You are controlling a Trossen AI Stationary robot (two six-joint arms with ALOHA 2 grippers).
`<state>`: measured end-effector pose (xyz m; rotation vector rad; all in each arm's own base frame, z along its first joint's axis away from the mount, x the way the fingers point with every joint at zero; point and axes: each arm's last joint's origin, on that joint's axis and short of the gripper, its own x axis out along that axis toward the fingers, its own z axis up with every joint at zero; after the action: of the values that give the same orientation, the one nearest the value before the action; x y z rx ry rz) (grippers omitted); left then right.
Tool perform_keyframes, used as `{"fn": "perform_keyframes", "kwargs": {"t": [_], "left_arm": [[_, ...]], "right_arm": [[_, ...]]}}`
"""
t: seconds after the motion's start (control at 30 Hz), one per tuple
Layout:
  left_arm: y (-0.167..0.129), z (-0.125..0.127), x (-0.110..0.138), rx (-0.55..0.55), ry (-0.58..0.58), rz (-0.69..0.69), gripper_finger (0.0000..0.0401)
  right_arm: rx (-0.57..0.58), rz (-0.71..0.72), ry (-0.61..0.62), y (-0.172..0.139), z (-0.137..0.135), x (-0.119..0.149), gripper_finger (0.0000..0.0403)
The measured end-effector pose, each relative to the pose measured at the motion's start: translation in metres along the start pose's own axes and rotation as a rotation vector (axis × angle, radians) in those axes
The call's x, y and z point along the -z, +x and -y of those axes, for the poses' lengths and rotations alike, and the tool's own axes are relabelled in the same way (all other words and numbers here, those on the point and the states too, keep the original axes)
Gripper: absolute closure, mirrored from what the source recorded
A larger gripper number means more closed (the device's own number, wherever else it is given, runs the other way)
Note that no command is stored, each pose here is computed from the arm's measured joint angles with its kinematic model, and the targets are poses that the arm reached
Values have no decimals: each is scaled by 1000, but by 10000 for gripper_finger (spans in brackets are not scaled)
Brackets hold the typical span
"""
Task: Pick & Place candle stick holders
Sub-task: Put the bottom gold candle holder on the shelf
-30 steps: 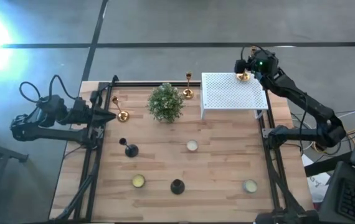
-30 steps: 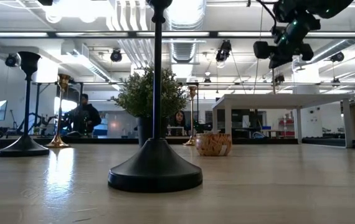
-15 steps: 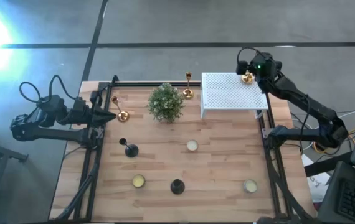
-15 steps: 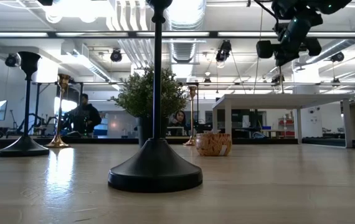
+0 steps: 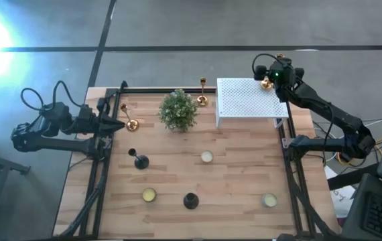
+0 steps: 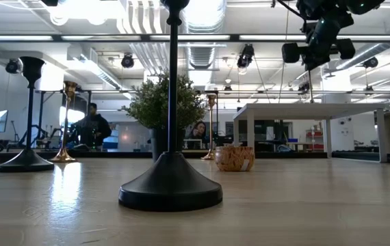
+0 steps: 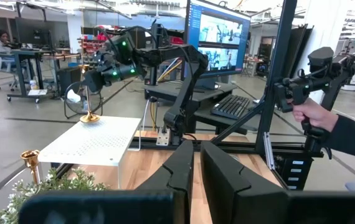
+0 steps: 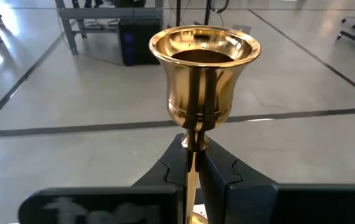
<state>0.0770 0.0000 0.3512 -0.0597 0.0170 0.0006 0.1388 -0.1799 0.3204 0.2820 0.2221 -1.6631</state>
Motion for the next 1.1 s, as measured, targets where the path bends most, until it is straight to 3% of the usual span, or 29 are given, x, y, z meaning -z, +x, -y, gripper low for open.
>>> {"fn": "perform_keyframes", "kwargs": {"t": [1.1], "left_arm": [[0,0,0,0,0,0,366]], "right_arm": [[-57,-24,16,5,1,21,390]]}}
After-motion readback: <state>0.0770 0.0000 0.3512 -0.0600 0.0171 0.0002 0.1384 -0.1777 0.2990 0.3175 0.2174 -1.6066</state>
